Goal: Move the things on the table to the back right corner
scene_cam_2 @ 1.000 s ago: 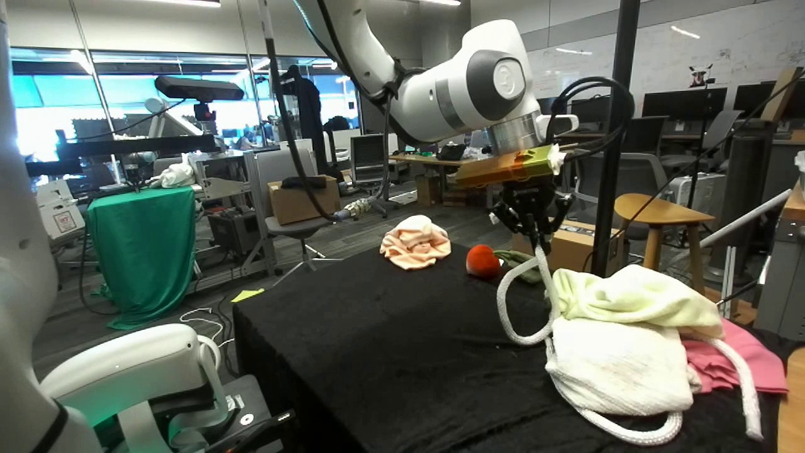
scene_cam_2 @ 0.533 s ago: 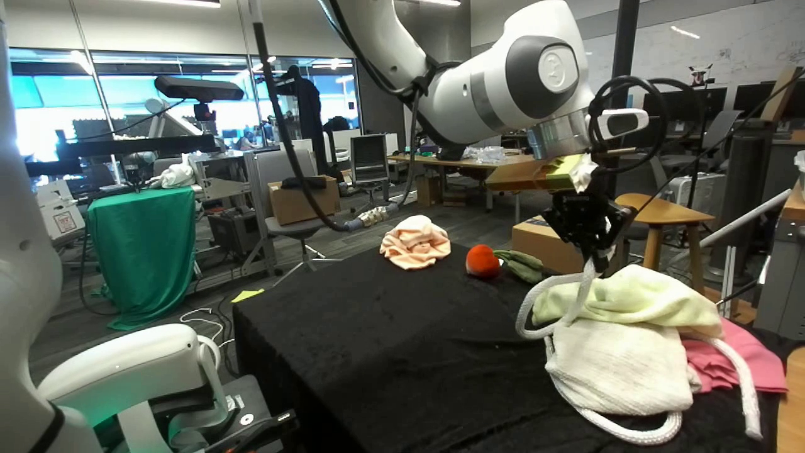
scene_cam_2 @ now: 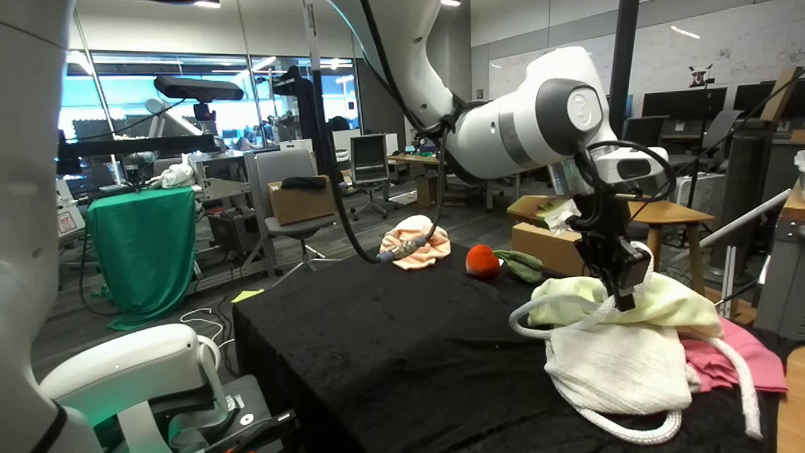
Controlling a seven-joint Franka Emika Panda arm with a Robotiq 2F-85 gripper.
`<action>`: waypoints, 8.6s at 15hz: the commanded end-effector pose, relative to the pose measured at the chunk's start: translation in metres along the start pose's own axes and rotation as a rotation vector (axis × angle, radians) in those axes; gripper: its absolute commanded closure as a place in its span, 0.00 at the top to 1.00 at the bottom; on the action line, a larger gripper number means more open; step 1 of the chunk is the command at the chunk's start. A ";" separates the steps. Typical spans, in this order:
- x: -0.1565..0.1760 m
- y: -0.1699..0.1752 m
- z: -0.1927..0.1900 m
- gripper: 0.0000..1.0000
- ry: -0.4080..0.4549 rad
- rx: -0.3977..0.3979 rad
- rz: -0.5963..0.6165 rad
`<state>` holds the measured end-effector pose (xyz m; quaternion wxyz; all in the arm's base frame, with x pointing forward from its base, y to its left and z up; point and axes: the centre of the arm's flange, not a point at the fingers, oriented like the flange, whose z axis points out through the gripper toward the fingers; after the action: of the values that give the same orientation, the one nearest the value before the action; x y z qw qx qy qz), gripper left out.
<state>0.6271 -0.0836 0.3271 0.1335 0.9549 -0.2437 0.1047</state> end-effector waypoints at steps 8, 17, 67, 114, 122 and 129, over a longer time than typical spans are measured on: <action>-0.010 -0.033 0.004 0.97 -0.027 -0.091 0.068; -0.061 -0.076 -0.070 1.00 0.052 -0.100 -0.094; -0.069 -0.340 -0.035 1.00 -0.151 0.179 -0.821; -0.042 -0.051 0.014 0.08 -0.020 -0.067 -0.114; -0.044 -0.051 0.015 0.44 -0.021 -0.071 -0.086; -0.048 -0.046 -0.015 0.98 0.030 -0.079 -0.082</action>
<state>0.6187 -0.0255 0.2977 0.1699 0.9605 -0.2063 0.0777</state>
